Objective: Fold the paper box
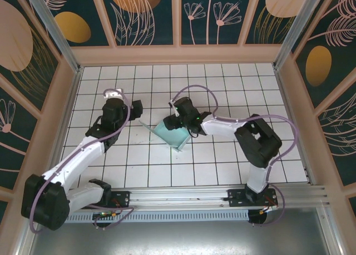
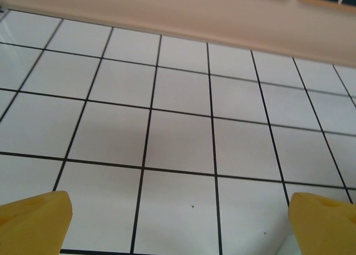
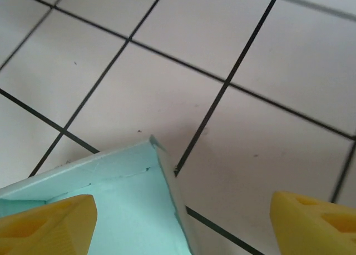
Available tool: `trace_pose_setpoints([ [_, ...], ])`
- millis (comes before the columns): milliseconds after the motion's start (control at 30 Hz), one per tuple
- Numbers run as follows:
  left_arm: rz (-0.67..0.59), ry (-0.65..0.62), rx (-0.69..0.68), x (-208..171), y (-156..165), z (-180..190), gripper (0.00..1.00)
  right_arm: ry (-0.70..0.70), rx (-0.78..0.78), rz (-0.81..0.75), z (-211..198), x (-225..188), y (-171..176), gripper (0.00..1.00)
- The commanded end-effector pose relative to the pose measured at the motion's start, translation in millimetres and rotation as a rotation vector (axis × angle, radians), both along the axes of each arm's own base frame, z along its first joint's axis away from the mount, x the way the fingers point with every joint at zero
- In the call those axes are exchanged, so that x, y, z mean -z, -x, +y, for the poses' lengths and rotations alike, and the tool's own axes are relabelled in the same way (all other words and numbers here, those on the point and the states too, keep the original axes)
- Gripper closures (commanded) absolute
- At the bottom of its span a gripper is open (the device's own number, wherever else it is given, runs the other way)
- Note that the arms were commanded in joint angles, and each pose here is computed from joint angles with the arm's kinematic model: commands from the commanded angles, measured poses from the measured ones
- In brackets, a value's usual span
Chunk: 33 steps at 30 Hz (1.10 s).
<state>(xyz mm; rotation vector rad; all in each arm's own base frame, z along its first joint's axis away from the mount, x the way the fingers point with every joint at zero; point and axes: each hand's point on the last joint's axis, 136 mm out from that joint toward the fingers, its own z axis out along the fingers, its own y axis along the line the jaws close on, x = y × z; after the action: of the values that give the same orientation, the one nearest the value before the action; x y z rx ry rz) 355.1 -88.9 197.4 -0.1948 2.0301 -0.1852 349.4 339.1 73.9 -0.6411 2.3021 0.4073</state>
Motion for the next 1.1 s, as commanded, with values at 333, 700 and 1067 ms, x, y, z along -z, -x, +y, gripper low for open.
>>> trace_pose_setpoints([
  [333, -0.163, 0.071, -0.034, -29, 11, 11, 0.01, 0.005, 0.412, 0.085, -96, 18, -26, 0.20],
  [700, -0.146, 0.100, 0.070, -15, 8, -9, 0.01, -0.048, 0.487, 0.115, -170, 9, 26, 0.21],
  [1067, -0.118, 0.131, 0.130, 2, 0, -25, 0.01, -0.266, 0.462, 0.120, -182, -4, 72, 0.32],
])
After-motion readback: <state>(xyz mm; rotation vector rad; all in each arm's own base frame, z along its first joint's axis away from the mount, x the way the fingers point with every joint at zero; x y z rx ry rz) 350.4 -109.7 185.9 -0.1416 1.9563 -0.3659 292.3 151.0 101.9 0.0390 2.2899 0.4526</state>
